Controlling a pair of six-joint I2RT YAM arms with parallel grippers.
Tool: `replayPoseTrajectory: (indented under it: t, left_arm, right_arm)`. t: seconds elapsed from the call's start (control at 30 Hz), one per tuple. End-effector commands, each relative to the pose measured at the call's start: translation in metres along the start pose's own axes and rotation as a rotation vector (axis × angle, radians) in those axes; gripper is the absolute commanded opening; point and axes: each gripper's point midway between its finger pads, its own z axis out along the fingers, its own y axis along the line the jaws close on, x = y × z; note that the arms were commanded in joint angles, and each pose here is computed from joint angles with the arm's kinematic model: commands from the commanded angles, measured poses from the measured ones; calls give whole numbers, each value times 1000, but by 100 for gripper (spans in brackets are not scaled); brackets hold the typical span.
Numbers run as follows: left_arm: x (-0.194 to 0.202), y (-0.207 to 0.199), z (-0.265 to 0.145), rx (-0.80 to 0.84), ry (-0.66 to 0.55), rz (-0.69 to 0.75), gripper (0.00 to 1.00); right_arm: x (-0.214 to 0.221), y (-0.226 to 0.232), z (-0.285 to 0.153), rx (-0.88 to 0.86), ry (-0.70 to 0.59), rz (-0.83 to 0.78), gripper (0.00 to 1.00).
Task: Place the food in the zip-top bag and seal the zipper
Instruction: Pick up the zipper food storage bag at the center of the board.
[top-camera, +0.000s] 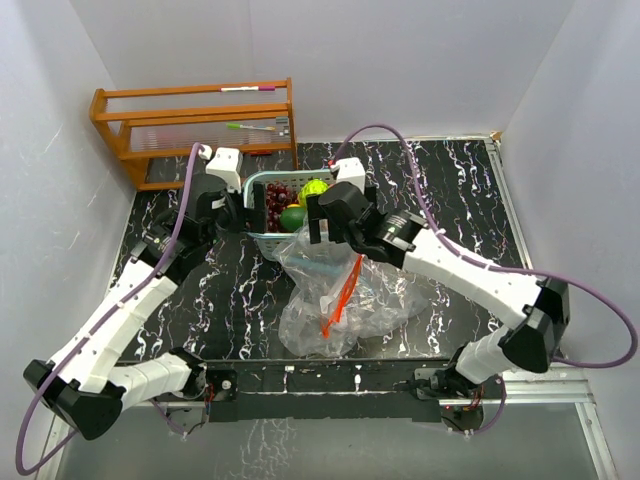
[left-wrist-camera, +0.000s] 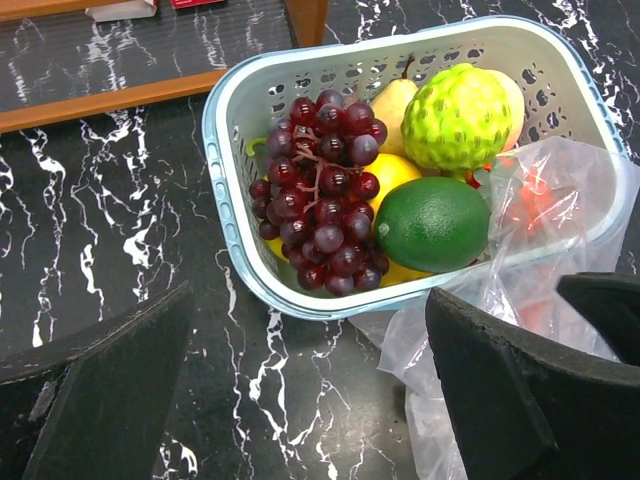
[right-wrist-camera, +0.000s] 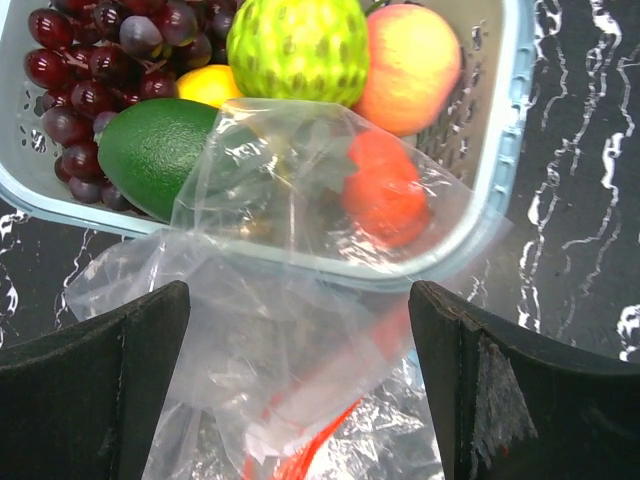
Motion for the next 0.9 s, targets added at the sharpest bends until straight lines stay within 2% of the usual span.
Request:
replayPoseTrajectory:
  t: [0.0, 0.27, 0.5, 0.67, 0.7, 0.8, 0.87]
  left_arm:
    - [0, 15, -16, -45, -19, 11, 97]
    - [6, 24, -29, -71, -21, 20, 97]
    - [15, 26, -29, -76, -7, 24, 97]
    - [11, 27, -31, -75, -20, 25, 97]
    - [10, 27, -32, -76, -20, 27, 97]
    - [9, 28, -33, -76, -23, 27, 97]
    - [10, 28, -34, -76, -23, 26, 97]
  right_arm:
    - [-27, 29, 7, -90, -76, 30, 94]
    - [-21, 42, 20, -126, -53, 29, 86]
    - [-7, 45, 29, -136, -35, 31, 83]
    - [0, 39, 39, -94, -34, 24, 77]
    - [0, 38, 40, -87, -35, 24, 75]
    - [1, 37, 42, -76, -34, 23, 57]
    - [1, 37, 43, -74, -32, 23, 50]
